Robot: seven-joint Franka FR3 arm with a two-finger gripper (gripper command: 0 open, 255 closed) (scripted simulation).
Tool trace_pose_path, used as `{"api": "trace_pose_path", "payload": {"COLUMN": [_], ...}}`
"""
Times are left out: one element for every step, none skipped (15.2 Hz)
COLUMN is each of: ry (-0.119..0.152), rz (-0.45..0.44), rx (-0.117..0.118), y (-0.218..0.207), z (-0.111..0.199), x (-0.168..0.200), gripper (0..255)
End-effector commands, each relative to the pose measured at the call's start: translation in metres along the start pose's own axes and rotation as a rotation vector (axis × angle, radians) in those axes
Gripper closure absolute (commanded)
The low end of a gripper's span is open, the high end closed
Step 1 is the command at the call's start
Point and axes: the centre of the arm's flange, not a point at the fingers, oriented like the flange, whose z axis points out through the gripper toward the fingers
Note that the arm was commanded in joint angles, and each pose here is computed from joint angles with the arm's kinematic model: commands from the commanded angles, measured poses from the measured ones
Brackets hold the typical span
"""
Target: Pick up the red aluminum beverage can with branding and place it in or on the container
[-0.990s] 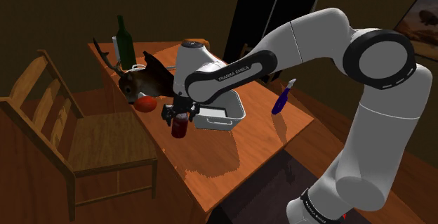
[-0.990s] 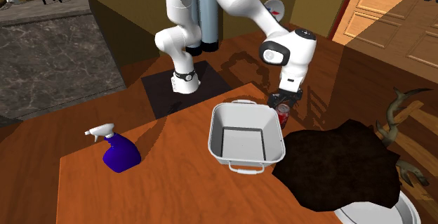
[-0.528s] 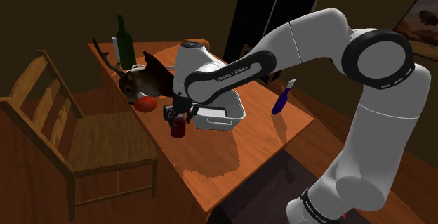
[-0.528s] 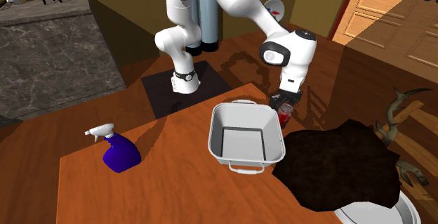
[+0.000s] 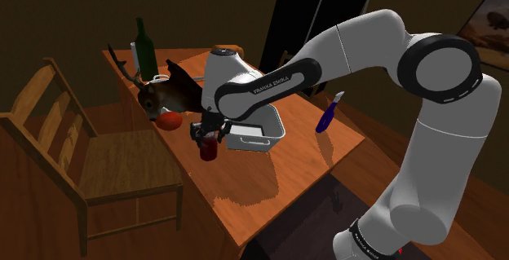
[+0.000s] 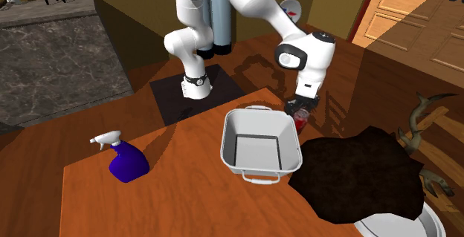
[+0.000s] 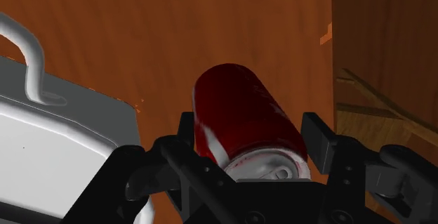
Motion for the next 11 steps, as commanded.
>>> {"api": "trace_pose_path", "payload": {"ry": [-0.013, -0.013, -0.013, -0.013, -0.013, -0.013, -0.013, -0.013, -0.013, -0.013, -0.013], "rz": [0.008, 0.008, 0.008, 0.008, 0.008, 0.008, 0.008, 0.008, 0.008, 0.008, 0.008], "rx": [-0.010, -0.010, -0.010, -0.010, -0.010, -0.010, -0.010, -0.010, -0.010, -0.010, -0.010], "y": [0.006, 0.006, 0.006, 0.006, 0.006, 0.006, 0.006, 0.006, 0.006, 0.006, 0.006], "z": [-0.001, -0.007, -0.012, -0.017, -0.023, -0.028, -0.033, -0.038, -0.044, -0.049, -0.054], "x": [0.001, 0.001, 0.001, 0.001, 0.001, 0.001, 0.002, 0.002, 0.002, 0.002, 0.002], "gripper": [255, 255, 255, 255, 255, 255, 255, 255, 255, 255, 255]}}
